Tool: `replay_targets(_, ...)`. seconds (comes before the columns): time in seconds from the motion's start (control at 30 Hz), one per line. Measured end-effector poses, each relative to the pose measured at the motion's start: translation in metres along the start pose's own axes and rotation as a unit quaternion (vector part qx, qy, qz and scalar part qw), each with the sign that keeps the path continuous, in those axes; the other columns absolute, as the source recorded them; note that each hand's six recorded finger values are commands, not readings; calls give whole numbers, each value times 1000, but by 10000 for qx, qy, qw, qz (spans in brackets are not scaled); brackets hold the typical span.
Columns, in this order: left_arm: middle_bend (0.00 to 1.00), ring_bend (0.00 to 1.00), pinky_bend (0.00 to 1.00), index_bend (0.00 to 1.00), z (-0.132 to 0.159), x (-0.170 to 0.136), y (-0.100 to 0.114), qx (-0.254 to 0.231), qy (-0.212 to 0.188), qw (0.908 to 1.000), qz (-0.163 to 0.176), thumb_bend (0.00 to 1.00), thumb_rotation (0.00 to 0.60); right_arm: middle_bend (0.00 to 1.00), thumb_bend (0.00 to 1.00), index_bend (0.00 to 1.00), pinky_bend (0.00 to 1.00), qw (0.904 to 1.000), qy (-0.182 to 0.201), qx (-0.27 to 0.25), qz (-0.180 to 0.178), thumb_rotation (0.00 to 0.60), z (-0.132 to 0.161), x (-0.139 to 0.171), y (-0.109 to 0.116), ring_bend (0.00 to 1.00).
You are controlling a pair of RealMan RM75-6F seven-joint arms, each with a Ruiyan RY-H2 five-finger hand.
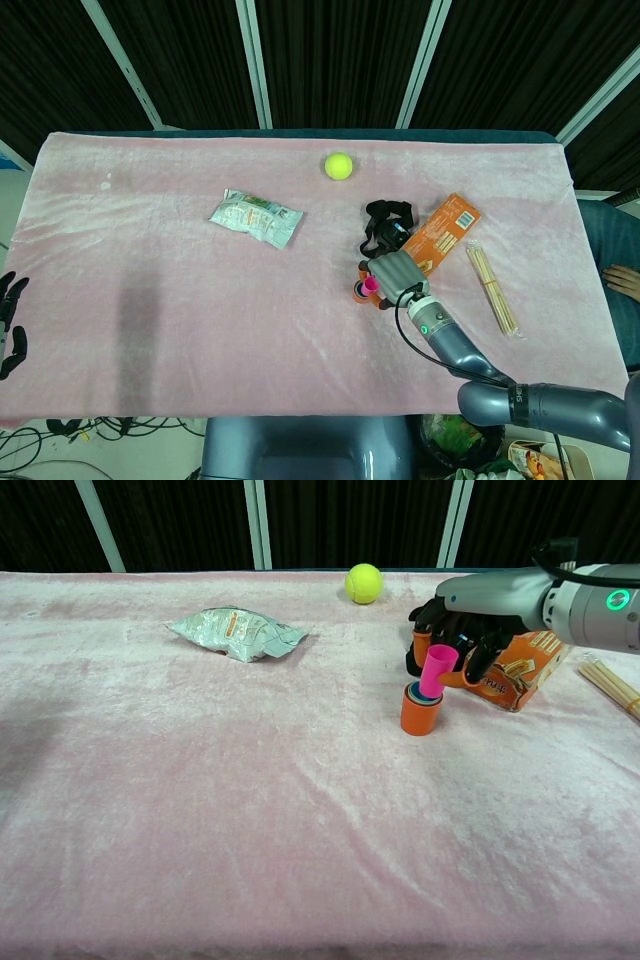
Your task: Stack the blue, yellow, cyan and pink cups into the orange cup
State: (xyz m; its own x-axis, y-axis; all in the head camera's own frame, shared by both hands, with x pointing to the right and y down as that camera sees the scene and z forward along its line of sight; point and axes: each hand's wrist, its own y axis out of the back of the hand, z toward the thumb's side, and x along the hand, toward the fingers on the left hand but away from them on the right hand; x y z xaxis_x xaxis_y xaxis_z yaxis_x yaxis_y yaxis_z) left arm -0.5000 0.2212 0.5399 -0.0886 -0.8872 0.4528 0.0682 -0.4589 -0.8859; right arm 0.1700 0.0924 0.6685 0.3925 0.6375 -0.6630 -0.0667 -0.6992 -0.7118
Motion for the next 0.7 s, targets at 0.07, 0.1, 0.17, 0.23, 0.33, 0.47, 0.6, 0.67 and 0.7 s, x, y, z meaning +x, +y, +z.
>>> replay_targets(0.07, 7, 0, 31, 35, 0, 0, 0, 3, 2, 10000, -6, 705, 600, 471, 385, 571, 216, 10000, 2, -4, -16, 600, 0, -1, -1, 285)
replay_targets(0.1, 7, 0, 31, 35, 0, 0, 0, 6, -2, 10000, -10, 705, 600, 471, 385, 571, 215, 10000, 9, -12, -25, 600, 1, -2, -1, 285)
replay_targets(0.17, 7, 0, 31, 36, 0, 0, -1, 10, -2, 10000, -15, 704, 600, 471, 385, 571, 216, 10000, 24, -6, -26, 600, 2, -3, -1, 285)
replay_targets(0.23, 7, 0, 31, 35, -1, 0, 0, 6, 5, 10000, -13, 704, 600, 468, 382, 568, 216, 10000, 33, 14, -2, 600, 2, -3, -4, 284)
replay_targets(0.33, 7, 0, 31, 36, -1, 0, 0, 5, 7, 10000, -15, 705, 600, 435, 346, 502, 215, 10000, 36, 32, 11, 600, 3, -4, -6, 282)
replay_targets(0.47, 7, 0, 31, 36, -1, 0, 0, 3, 10, 10000, -11, 704, 600, 328, 298, 349, 215, 9999, 49, 110, 25, 600, 3, -4, -8, 261)
replay_targets(0.6, 6, 0, 31, 36, -1, 0, 0, -3, 20, 10000, -15, 704, 600, 258, 280, 274, 216, 9999, 71, 108, -12, 600, 4, -3, -6, 244)
replay_targets(0.67, 6, 0, 31, 36, -1, 0, 0, -6, 17, 10000, -11, 704, 600, 244, 278, 259, 216, 9999, 74, 100, -43, 600, 3, -1, -3, 243)
replay_targets(0.7, 6, 0, 31, 36, -1, 0, 0, -6, 16, 10000, -10, 704, 600, 239, 278, 254, 215, 9999, 71, 100, -62, 600, 3, 0, -2, 242)
